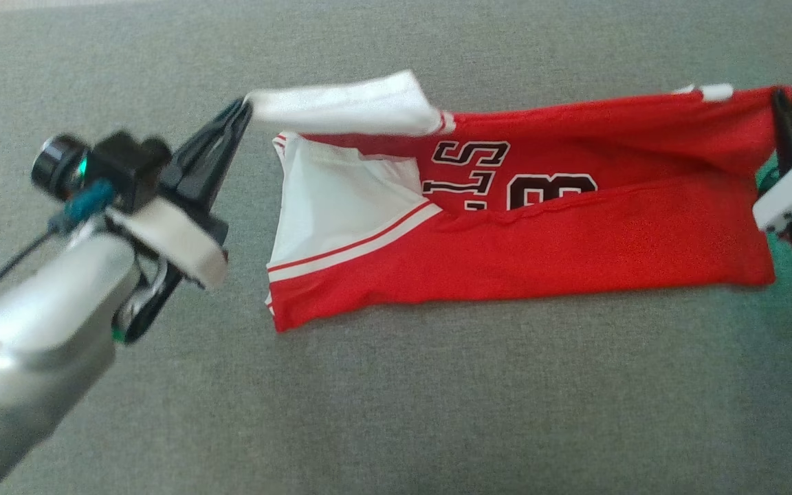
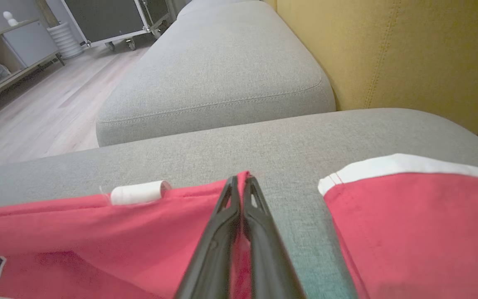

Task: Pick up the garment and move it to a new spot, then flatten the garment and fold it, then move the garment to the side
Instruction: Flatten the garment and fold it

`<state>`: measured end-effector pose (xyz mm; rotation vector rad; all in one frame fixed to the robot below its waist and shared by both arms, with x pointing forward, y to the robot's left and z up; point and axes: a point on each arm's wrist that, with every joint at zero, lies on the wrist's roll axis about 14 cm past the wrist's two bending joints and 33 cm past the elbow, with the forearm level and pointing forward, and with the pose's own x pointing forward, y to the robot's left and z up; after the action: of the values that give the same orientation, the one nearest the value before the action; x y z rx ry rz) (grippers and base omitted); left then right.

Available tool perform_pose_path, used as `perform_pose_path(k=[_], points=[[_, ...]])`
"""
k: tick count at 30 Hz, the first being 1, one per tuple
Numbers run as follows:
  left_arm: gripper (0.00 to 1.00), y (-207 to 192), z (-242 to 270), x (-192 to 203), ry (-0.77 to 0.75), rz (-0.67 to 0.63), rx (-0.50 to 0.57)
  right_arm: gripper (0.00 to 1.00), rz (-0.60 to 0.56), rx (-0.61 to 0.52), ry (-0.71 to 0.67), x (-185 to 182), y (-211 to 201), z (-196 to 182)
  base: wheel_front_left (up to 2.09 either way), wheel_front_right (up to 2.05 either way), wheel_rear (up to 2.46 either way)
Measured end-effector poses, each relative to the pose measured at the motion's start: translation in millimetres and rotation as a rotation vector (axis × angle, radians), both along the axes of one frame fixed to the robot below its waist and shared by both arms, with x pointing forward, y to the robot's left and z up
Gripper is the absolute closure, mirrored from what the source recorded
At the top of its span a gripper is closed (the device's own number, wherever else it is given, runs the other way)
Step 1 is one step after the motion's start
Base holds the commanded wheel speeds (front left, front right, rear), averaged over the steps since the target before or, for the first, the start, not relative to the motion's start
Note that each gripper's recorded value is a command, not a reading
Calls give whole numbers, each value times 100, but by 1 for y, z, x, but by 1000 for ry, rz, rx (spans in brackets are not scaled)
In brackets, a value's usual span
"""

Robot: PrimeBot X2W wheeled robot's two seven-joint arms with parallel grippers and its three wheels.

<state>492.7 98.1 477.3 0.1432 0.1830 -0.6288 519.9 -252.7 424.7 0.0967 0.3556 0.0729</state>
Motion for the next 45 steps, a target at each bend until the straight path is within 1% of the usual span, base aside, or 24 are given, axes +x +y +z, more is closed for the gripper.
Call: perform_pose_path(k=[4,9,12,13,14,16,17,18,19,20,21,23,24,25,30,32,38,41,45], points=[[100,6,-5,-20,10,45,-31,100,9,-11,-2,-11,-3,-4,0,0,0],[100,3,-14,-42,45,70,-74,100,21,-41,-61,-8,-6,7,0,0,0],[100,6,-21,-49,63,86,-85,100,19,-32,-65,-17,-2,1,0,0,0],[100,7,-22,-51,69,91,-88,96,19,-31,-55,-22,-1,-5,0,0,0],[100,7,-24,-53,70,99,-90,89,17,-30,-43,-27,0,-11,0,0,0],[100,8,-26,-56,78,111,-96,85,13,-25,-28,-36,2,-19,0,0,0],[100,8,-27,-57,80,114,-97,80,13,-23,-24,-40,4,-22,0,0,0],[100,9,-28,-59,83,122,-103,73,10,-22,-24,-42,4,-23,0,0,0],[100,10,-29,-60,87,130,-106,54,7,-20,-25,-44,5,-23,0,0,0],[100,10,-30,-62,87,132,-105,10,0,-16,-28,-46,4,-23,0,0,0],[100,10,-30,-62,87,132,-105,0,0,-16,-28,-46,4,-23,0,0,0],[55,10,-31,-65,93,142,-114,0,-18,-2,-36,-49,3,-21,0,0,0],[8,9,-31,-67,96,143,-121,0,-25,3,-39,-51,2,-20,0,0,0],[0,9,-32,-69,99,149,-126,0,-32,8,-42,-55,1,-20,0,0,0],[0,8,-32,-83,107,189,-162,0,-82,41,-43,-82,-7,-21,0,0,0],[0,11,-30,-88,90,228,-165,0,-106,56,-43,-95,-9,-22,0,0,0],[0,17,-3,-104,-51,365,-170,0,-172,130,-27,-129,-4,-31,0,0,0],[0,22,5,-119,-107,434,-163,0,-199,158,-23,-133,-4,-31,0,0,0],[0,26,5,-143,-129,508,-163,0,-235,173,20,-129,-6,-37,0,0,0]])
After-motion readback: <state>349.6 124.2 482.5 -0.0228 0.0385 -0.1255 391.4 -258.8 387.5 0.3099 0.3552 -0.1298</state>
